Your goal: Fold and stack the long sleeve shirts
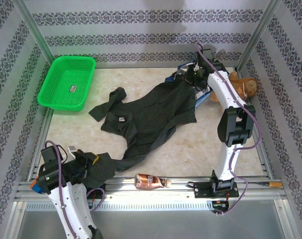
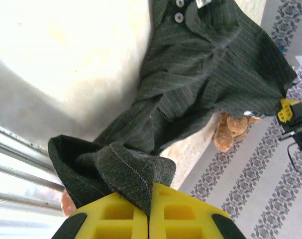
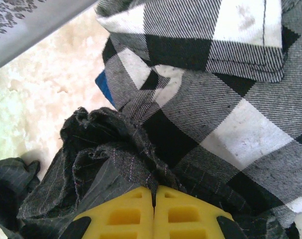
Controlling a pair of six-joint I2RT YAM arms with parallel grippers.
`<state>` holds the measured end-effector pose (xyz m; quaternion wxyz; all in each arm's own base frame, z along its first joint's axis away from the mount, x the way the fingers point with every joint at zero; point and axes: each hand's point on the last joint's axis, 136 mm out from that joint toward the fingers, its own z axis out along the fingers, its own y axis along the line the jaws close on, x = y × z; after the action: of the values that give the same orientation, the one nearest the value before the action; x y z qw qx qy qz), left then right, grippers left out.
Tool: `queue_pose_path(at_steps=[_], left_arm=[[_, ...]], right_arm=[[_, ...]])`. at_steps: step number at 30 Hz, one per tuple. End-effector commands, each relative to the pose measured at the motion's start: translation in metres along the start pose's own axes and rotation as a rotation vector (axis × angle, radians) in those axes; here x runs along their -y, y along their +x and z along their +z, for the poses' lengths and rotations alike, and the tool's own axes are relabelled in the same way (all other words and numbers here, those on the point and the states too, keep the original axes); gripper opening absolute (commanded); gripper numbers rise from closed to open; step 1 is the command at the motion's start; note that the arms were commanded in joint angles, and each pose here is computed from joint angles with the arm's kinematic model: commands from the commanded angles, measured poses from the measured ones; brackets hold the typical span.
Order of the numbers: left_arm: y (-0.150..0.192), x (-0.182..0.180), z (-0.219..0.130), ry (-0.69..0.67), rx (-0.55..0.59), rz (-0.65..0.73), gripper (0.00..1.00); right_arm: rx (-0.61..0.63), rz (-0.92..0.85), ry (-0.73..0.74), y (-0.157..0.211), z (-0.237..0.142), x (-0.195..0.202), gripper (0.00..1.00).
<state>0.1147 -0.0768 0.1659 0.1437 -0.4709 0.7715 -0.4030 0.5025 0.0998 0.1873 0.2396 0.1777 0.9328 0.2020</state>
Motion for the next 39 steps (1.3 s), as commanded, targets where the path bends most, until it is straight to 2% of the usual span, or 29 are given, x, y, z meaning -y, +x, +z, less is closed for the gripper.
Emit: queue_pose_path(at_steps=[1,4,7,10,11,12,15,16,17,19,21,22,25,29,31,34,39], left_arm=[[-0.034,0.012,0.006,0.028,0.089,0.041,0.0],[-0.059,0.025,0.013,0.01,0.119,0.075,0.0],[-0.071,0.031,0.029,-0.095,0.097,0.156,0.0],[-0.079,0.019,0.05,-0.218,0.078,0.187,0.0],[-0.083,0.011,0.054,-0.255,0.08,0.176,0.04],[-0.087,0.004,0.054,-0.291,0.098,0.173,0.14],[-0.105,-0.002,0.048,-0.371,0.177,0.207,0.59],[-0.111,-0.001,0.043,-0.41,0.201,0.212,0.72],[-0.116,0.001,0.035,-0.452,0.223,0.217,0.81],[-0.124,0.009,0.017,-0.508,0.281,0.227,0.85],[-0.129,0.033,-0.003,-0.485,0.354,0.254,0.86],[-0.131,0.053,-0.01,-0.44,0.382,0.277,0.99],[-0.123,0.112,-0.004,-0.33,0.346,0.389,1.0],[-0.084,0.172,0.062,-0.287,0.133,0.595,1.0],[-0.066,0.181,0.099,-0.323,0.039,0.676,0.99],[-0.047,0.183,0.148,-0.405,-0.098,0.75,0.91],[-0.043,0.179,0.204,-0.583,-0.173,0.882,0.8]], right_arm=[[0.028,-0.029,-0.027,-0.006,-0.015,-0.004,0.0],[0.02,-0.037,-0.031,-0.005,-0.012,-0.004,0.0],[0.012,-0.041,-0.024,-0.003,-0.01,-0.001,0.0],[0.005,-0.038,-0.021,0.0,-0.01,0.001,0.0],[0.002,-0.038,-0.024,0.001,-0.011,0.0,0.0],[0.0,-0.035,-0.029,0.002,-0.011,0.0,0.0],[-0.009,-0.051,-0.038,0.005,-0.014,-0.003,0.03],[-0.009,-0.054,-0.033,0.006,-0.015,-0.002,0.07],[-0.013,-0.058,-0.03,0.008,-0.016,-0.001,0.15],[-0.014,-0.062,-0.025,0.01,-0.019,0.002,0.35],[-0.007,-0.073,-0.016,0.011,-0.024,0.005,0.52],[0.0,-0.086,-0.007,0.011,-0.028,0.007,0.61],[0.015,-0.122,0.039,0.011,-0.045,0.015,0.77],[0.006,-0.186,0.068,0.025,-0.068,0.024,0.9],[-0.017,-0.212,0.082,0.041,-0.077,0.03,0.93],[-0.054,-0.236,0.065,0.075,-0.089,0.033,0.96],[-0.143,-0.248,0.004,0.14,-0.082,0.031,0.97]])
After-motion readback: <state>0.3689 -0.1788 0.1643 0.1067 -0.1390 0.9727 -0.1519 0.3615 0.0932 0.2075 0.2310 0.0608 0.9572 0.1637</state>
